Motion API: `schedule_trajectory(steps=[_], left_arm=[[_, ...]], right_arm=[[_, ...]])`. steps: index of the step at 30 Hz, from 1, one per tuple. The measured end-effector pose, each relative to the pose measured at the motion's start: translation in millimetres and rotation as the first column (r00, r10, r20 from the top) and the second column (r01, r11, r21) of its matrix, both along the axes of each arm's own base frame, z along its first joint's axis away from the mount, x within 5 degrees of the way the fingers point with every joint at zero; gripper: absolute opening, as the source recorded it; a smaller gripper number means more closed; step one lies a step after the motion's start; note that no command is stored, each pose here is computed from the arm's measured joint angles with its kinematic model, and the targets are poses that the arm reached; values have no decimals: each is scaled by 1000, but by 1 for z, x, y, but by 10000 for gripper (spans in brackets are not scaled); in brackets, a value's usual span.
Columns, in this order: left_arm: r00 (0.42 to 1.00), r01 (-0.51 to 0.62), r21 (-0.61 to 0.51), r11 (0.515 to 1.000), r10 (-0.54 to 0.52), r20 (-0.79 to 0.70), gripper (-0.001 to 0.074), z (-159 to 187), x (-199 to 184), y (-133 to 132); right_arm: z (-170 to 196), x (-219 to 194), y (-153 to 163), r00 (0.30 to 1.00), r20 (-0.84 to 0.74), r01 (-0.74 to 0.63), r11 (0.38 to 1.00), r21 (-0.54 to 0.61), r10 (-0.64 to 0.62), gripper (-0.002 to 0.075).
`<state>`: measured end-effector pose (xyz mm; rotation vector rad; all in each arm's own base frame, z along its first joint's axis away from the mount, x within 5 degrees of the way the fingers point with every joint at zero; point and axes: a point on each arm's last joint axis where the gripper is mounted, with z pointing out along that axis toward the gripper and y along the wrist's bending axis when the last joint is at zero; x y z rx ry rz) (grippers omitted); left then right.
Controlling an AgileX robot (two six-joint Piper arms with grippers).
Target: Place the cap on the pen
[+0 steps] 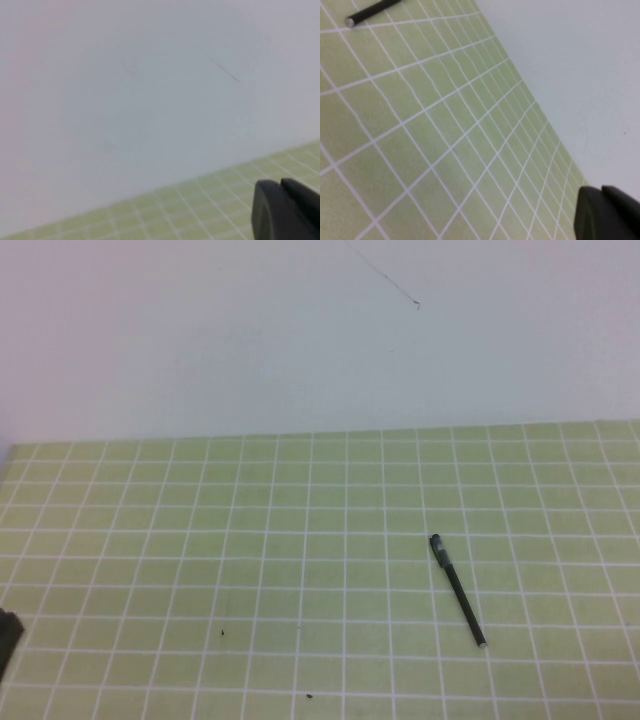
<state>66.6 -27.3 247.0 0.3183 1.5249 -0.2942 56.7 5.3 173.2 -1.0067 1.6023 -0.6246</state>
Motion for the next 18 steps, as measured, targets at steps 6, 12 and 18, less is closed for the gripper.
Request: schedule_trajectory(steps=[6,12,18], left_arm=[[983,-178,-150,972,182,12,1,5,-4,15],[962,-246,-205,947,264,67,1,14,-12,21],[978,-155,-83,984,165,127,1,26,-16,10]], right_arm=[[0,0,0,1000,0,0,1000,0,0,-3],[0,0,0,1000,0,0,1000,0,0,-3],[0,0,0,1000,0,0,1000,0,0,-3]])
